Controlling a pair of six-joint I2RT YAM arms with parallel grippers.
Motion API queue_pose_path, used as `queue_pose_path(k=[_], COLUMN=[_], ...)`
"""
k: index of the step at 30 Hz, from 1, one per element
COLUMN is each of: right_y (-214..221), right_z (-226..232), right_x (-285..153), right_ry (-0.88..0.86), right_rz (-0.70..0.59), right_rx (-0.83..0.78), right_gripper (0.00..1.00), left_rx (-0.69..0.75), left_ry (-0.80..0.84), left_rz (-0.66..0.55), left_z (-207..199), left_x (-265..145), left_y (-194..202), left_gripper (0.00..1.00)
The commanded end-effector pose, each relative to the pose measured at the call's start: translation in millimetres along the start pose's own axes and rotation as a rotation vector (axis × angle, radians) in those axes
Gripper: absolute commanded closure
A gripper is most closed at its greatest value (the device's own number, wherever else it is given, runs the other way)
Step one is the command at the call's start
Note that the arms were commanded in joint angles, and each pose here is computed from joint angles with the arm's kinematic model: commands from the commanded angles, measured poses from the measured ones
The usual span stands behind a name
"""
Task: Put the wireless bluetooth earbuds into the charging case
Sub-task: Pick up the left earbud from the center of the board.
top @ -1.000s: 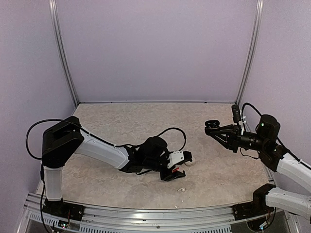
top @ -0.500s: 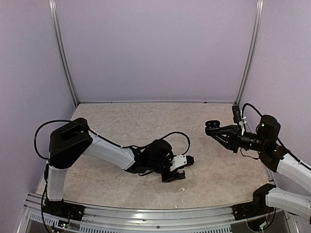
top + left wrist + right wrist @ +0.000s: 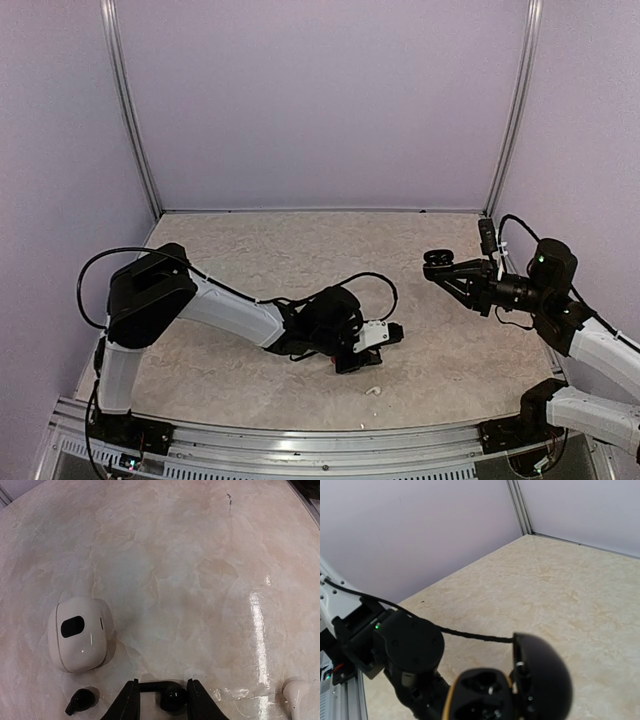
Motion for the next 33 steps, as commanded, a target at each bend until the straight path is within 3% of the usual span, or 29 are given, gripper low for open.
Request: queue_pose_path(k=[1, 19, 33], right_y=[-1, -3, -4], right_z=[0, 0, 0], right_x=[-4, -4, -6], right_ry=[-0.001, 0.004, 0.007], right_rz=[-0.015, -0.013, -0.015], right_rx=[-0.011, -0.018, -0.022], right_gripper=[1.00, 1.00, 1.00], left_rx=[0.028, 0.068, 0.074], left_ry=[-0.004, -0.057, -0.055], left_rz=[0.059, 0.145, 0.107], left_z=[-3, 4, 6], left_x=[7, -2, -18], left_y=[12, 14, -3], left_gripper=[0.69, 0.72, 0.81])
Point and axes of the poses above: each gripper's point midway between its finger pads, its own x axis out along the fingers, its own z axis along the line the jaws close on, y = z × x, the point moved 1 cm from there along -x, back along the fingers, and after that the axes turned 13 degrees about -x, right-handed, at the moved point
